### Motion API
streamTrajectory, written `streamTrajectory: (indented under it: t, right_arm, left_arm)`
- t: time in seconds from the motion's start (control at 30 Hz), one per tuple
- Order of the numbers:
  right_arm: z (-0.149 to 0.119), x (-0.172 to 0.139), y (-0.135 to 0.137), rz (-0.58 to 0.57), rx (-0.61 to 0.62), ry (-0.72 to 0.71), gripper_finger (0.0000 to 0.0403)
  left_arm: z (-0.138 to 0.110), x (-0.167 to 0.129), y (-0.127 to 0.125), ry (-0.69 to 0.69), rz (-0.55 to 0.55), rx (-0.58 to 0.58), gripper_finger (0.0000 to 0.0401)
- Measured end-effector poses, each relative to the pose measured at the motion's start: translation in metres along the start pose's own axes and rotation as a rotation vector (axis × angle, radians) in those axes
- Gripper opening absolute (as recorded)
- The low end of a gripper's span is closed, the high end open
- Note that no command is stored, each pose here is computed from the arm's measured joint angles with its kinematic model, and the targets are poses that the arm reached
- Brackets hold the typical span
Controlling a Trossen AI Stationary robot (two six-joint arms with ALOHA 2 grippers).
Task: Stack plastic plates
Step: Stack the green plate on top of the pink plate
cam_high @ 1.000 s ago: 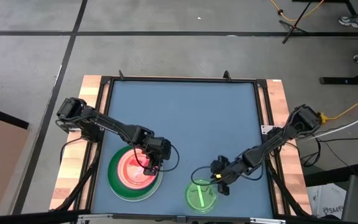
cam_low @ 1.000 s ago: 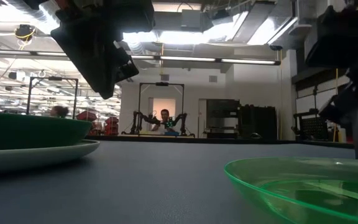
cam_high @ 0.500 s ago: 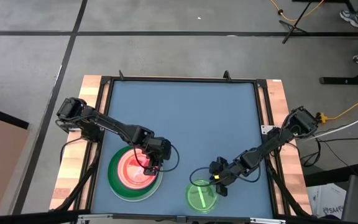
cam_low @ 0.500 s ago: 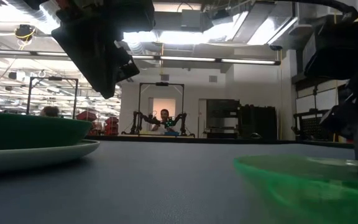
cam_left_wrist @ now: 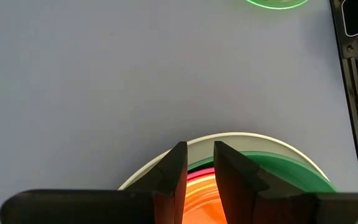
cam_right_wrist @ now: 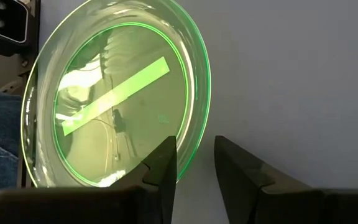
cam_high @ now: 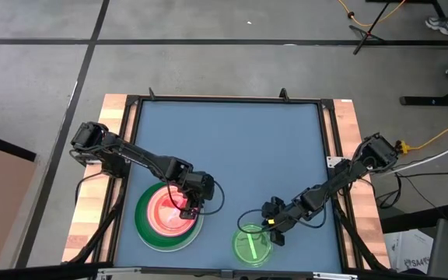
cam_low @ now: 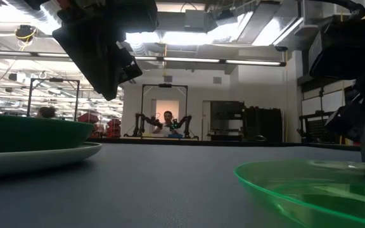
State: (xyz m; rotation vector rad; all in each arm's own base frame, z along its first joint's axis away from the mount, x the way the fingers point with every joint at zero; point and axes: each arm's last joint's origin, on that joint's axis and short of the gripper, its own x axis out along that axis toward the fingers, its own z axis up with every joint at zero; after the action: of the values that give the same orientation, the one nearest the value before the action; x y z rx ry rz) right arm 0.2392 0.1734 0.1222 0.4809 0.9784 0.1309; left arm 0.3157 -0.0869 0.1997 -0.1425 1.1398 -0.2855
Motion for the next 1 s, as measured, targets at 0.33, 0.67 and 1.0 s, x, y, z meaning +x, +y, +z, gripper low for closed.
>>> streamTrajectory:
  t: [0.33,0.67,1.0]
  right_arm:
    - [0.0000,-0.0001,0.0001,0.001,-0.001,0.000,0.0097]
    - [0.0007,0.0000,0.0003,-0.002,-0.010,-0.014,0.0009]
    - [0.0009,-0.0001,0.0003,-0.008,-0.045,-0.021,0.0002]
  left_arm:
    - [0.0000,0.0000,0.0000,0.000,0.000,0.000,0.0073]
    - [0.0000,0.0000,0.0000,0.000,0.000,0.000,0.0073]
    - [0.0001,0.0000,0.0001,0.000,0.000,-0.003,0.0073]
